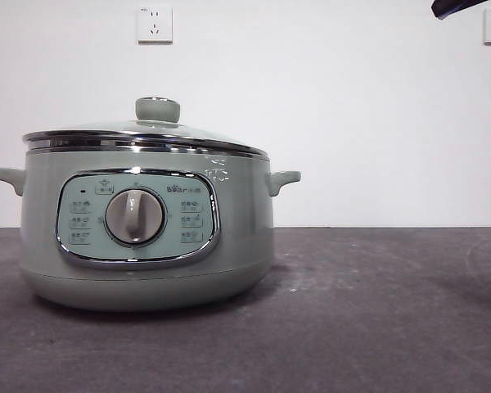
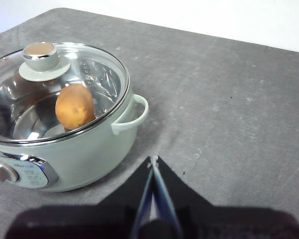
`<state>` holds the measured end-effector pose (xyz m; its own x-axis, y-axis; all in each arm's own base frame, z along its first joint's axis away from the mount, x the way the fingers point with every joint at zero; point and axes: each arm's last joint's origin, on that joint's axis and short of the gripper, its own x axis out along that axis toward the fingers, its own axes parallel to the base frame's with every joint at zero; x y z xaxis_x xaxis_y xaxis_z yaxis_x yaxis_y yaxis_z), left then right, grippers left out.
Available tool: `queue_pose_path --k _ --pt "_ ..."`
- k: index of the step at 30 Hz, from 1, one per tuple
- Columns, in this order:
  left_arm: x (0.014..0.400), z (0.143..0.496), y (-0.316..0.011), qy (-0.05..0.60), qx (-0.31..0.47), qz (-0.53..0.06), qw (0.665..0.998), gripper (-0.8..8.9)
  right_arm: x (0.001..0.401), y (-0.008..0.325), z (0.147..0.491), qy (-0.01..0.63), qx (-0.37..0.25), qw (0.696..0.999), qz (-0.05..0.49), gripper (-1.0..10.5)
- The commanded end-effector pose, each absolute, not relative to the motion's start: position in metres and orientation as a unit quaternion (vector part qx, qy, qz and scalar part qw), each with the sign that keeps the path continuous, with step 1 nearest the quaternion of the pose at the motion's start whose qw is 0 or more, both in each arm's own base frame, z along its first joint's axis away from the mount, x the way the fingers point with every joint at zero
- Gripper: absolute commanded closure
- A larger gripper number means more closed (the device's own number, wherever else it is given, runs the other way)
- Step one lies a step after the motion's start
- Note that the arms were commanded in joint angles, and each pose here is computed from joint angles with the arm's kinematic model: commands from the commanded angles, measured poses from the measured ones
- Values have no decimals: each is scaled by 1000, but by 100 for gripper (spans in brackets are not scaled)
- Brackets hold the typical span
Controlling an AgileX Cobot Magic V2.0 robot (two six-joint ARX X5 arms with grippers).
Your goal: Pick up the potato,open the lid,put the potato in the pot,close the lid
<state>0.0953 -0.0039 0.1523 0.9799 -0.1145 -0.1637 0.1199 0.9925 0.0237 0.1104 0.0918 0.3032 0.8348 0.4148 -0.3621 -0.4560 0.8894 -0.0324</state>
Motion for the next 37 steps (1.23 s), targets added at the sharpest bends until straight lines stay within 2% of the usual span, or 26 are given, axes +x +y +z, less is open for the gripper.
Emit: queue_pose_path --k 1,19,25,28,33,37 --pt "96 148 -3 87 18 -57 994 817 110 92 302 175 -54 957 226 946" --pt "96 148 -3 87 18 -57 994 817 110 92 302 175 -55 957 227 946" --pt "96 148 -3 87 18 -57 994 817 101 79 303 142 -114 956 232 946" --pt "96 148 -3 86 18 -57 994 817 98 69 290 130 -120 960 218 946" --pt "96 148 -3 86 18 -57 994 817 97 52 252 101 -82 965 230 946" --pt "96 148 -3 86 18 -57 994 817 97 38 225 71 -63 975 202 946"
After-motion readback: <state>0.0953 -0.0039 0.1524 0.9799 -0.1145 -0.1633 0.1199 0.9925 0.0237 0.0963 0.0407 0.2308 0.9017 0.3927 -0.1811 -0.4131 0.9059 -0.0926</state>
